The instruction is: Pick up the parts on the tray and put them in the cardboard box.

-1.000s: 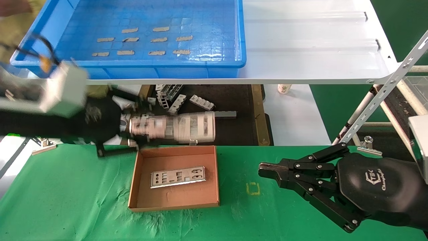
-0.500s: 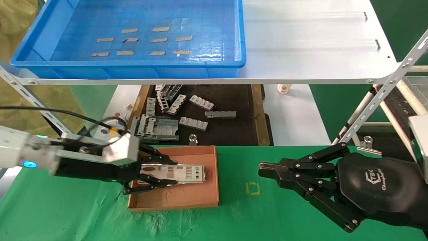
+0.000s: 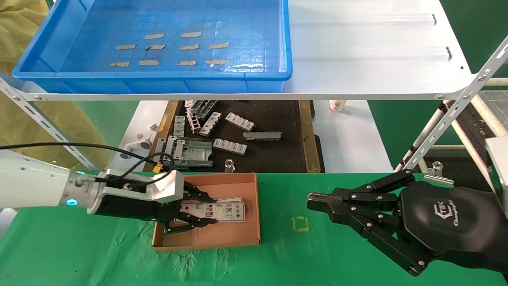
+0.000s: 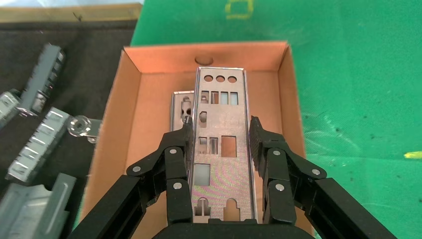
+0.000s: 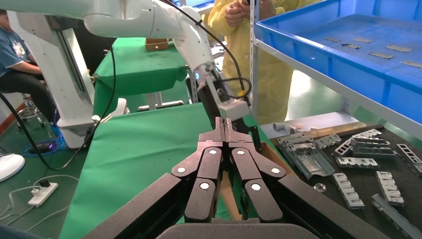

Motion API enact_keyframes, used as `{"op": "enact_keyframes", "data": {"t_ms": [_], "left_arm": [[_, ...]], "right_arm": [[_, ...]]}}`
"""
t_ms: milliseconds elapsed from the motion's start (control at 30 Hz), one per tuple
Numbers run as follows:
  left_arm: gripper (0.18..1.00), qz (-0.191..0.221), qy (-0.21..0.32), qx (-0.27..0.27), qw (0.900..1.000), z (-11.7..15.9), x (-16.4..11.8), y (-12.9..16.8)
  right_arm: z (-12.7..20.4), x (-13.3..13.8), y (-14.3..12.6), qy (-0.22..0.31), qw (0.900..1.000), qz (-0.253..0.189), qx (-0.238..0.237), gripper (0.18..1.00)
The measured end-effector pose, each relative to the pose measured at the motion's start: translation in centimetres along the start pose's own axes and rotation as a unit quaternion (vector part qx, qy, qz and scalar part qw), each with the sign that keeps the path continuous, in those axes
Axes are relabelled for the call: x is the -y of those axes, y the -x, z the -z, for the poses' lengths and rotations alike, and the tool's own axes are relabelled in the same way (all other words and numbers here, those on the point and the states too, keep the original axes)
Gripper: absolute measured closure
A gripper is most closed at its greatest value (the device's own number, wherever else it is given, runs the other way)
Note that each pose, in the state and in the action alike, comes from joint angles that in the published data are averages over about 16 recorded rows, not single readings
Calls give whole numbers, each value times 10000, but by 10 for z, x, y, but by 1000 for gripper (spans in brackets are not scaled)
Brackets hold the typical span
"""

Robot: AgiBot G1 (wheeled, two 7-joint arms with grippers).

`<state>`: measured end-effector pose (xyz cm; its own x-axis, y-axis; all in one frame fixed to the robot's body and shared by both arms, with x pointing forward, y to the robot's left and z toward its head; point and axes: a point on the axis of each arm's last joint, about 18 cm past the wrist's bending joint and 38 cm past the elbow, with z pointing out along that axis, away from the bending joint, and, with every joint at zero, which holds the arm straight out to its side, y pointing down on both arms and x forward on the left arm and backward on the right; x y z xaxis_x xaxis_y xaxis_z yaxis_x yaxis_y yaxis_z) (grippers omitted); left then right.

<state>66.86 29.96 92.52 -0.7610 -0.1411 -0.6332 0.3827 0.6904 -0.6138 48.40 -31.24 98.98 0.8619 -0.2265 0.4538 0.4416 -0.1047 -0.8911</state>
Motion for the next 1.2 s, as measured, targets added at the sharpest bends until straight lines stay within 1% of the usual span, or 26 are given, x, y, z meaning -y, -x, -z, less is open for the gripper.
{"op": "enact_keyframes", "data": {"t_ms": [333,600,800,1000,1200], "left_arm": [[749,93,159,133,9997,-15,-10,5],[739,122,215,170,9995,-18,-13,6],[708,123,220,179,9995,-17,-13,7],[642,144,115,191,9996,-13,-10,8],[544,182,-100,193,9996,-5,-3,9]], "right_arm": [[0,0,0,0,10000,0,0,988],[0,0,0,0,10000,0,0,988],[0,0,0,0,10000,0,0,988],[0,0,0,0,10000,0,0,988],[0,0,0,0,10000,0,0,988]]}}
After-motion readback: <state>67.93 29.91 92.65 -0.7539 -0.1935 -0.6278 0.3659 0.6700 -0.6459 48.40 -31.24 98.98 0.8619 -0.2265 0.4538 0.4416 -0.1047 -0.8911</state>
